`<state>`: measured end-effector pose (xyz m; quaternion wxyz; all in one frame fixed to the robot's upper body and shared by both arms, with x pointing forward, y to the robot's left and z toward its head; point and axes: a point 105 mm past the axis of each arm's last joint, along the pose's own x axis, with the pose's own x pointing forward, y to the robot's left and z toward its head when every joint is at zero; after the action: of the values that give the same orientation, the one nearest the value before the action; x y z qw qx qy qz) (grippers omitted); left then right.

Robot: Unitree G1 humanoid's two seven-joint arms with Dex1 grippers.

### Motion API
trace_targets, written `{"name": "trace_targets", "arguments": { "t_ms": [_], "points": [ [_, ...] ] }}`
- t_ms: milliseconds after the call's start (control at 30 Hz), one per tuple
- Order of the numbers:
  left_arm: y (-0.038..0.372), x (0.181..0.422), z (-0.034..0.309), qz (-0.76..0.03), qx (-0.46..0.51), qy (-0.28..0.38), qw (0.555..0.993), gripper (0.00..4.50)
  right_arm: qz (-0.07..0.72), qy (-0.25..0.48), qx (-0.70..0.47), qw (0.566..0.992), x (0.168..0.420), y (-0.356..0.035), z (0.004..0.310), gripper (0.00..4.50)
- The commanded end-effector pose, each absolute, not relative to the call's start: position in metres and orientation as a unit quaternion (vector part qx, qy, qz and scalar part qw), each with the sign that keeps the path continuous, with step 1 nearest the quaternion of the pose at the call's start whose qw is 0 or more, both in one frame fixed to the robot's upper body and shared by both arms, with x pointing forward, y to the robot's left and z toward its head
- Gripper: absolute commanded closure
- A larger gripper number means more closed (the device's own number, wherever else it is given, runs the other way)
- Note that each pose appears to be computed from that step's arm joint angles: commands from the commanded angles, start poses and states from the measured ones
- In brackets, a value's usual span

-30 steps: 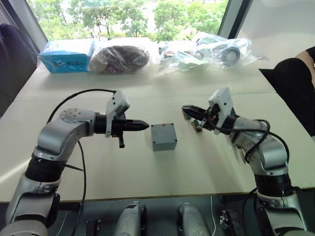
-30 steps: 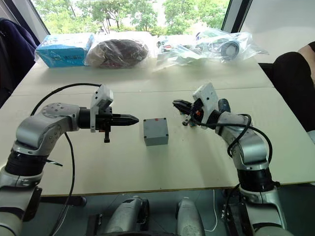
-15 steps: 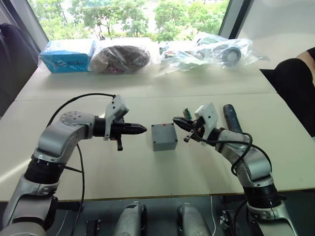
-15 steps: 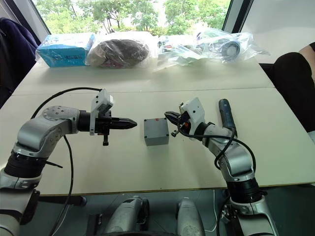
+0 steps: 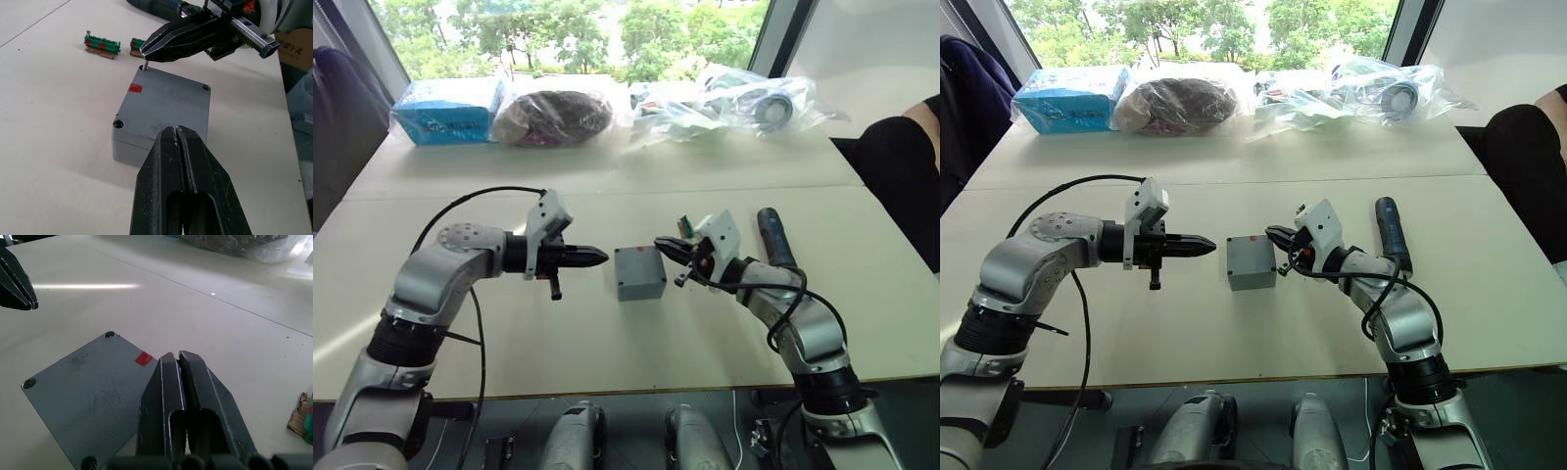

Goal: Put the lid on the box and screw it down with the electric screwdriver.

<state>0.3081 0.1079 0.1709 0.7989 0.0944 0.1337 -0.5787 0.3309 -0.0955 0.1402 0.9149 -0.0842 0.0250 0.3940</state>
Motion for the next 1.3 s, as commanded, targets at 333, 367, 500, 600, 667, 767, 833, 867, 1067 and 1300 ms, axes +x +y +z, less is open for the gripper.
{"name": "trace_targets", "arguments": {
  "t_ms": [333, 367, 500, 600, 667, 767, 833, 867, 1067, 1300],
  "points": [
    [0.105, 0.307, 0.179, -0.581, 0.102, 0.11, 0.8, 4.5, 0.394, 0.018, -0.097, 0.914, 0.334, -0.094, 0.141, 4.48],
    [0.104, 0.307, 0.179, -0.581, 0.101, 0.109, 0.8, 4.5, 0.39, 0.02, -0.098, 0.915, 0.335, -0.095, 0.141, 4.23],
    [0.104, 0.308, 0.181, -0.58, 0.1, 0.106, 0.802, 4.5, 0.383, 0.022, -0.102, 0.918, 0.338, -0.099, 0.143, 2.94],
    [0.104, 0.309, 0.183, -0.579, 0.097, 0.102, 0.803, 4.5, 0.381, 0.021, -0.108, 0.918, 0.338, -0.102, 0.146, 1.74],
    [0.102, 0.309, 0.185, -0.582, 0.091, 0.096, 0.803, 4.5, 0.374, 0.018, -0.107, 0.921, 0.338, -0.109, 0.153, 0.93],
    [0.095, 0.309, 0.192, -0.593, 0.086, 0.081, 0.797, 4.5, 0.355, 0.024, -0.075, 0.931, 0.338, -0.126, 0.174, 0.09],
    [0.087, 0.308, 0.199, -0.607, 0.083, 0.068, 0.787, 4.5, 0.341, 0.071, -0.056, 0.936, 0.337, -0.143, 0.188, 0.09],
    [0.083, 0.306, 0.2, -0.615, 0.088, 0.065, 0.781, 4.5, 0.334, 0.096, -0.061, 0.936, 0.336, -0.152, 0.192, 0.09],
    [0.063, 0.296, 0.209, -0.665, 0.117, 0.033, 0.736, 4.5, 0.244, 0.244, -0.018, 0.938, 0.336, -0.218, 0.218, 0.03],
    [0.045, 0.281, 0.206, -0.7, 0.15, 0.012, 0.698, 4.5, 0.16, 0.399, 0.004, 0.903, 0.333, -0.277, 0.198, 0.03]
  ]
}}
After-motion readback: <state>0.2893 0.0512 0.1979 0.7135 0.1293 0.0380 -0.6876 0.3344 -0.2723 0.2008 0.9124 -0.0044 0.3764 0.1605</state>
